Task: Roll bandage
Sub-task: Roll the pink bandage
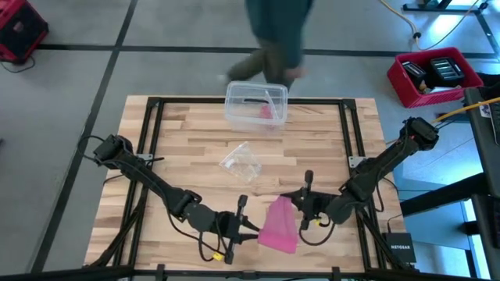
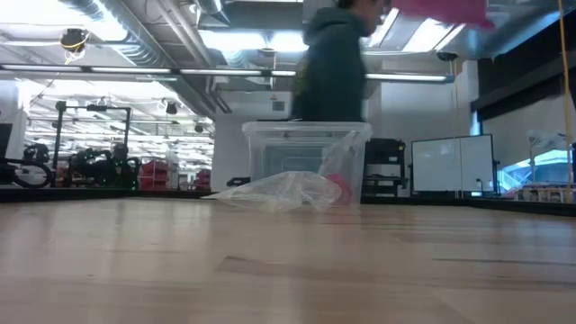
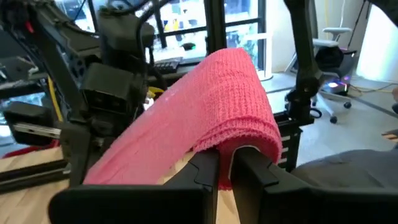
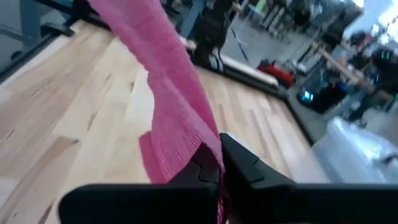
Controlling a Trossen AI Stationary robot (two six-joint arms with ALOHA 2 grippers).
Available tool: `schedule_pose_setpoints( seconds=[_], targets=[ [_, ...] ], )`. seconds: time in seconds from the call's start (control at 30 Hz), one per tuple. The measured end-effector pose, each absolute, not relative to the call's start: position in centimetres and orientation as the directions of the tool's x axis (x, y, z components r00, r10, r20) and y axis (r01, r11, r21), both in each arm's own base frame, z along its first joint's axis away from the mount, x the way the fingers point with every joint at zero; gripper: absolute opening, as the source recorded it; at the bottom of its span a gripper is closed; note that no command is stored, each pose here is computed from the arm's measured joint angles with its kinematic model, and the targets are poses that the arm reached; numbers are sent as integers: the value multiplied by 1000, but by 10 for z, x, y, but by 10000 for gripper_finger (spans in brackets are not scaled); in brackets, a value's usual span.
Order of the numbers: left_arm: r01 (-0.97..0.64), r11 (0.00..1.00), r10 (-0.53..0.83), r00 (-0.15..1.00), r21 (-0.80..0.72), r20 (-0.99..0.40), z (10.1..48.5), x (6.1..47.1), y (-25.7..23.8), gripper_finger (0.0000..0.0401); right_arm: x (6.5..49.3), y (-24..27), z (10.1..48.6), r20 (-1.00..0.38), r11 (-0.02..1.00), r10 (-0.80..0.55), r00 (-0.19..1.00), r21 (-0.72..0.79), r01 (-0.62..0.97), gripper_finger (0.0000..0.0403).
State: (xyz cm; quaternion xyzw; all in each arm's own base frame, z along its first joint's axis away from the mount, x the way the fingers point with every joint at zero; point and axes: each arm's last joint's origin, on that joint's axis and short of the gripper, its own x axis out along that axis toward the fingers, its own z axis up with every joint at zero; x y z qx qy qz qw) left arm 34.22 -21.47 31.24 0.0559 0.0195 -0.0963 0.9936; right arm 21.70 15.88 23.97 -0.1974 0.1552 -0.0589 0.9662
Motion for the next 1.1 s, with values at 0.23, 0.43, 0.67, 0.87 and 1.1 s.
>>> schedule_pose_setpoints(
  seconds=[0.23,0.43,0.67,0.87,1.1],
  targets=[
    [173,979,-175,985,111,5,325,336,-214,21,213,156,231,-339,934,-201,919,-350,75,3],
    [316,948,-317,948,28,28,337,328,-215,21,212,154,228,-357,939,-222,908,-329,100,2],
    [227,969,-231,972,98,34,338,329,-211,21,214,157,232,-333,956,-188,924,-278,94,2],
    [-43,983,38,999,176,32,338,336,-193,21,218,163,242,-282,993,-65,957,-116,33,2],
    [-68,981,65,998,181,25,337,340,-187,21,218,163,241,-289,996,-44,956,59,63,50]
  ],
)
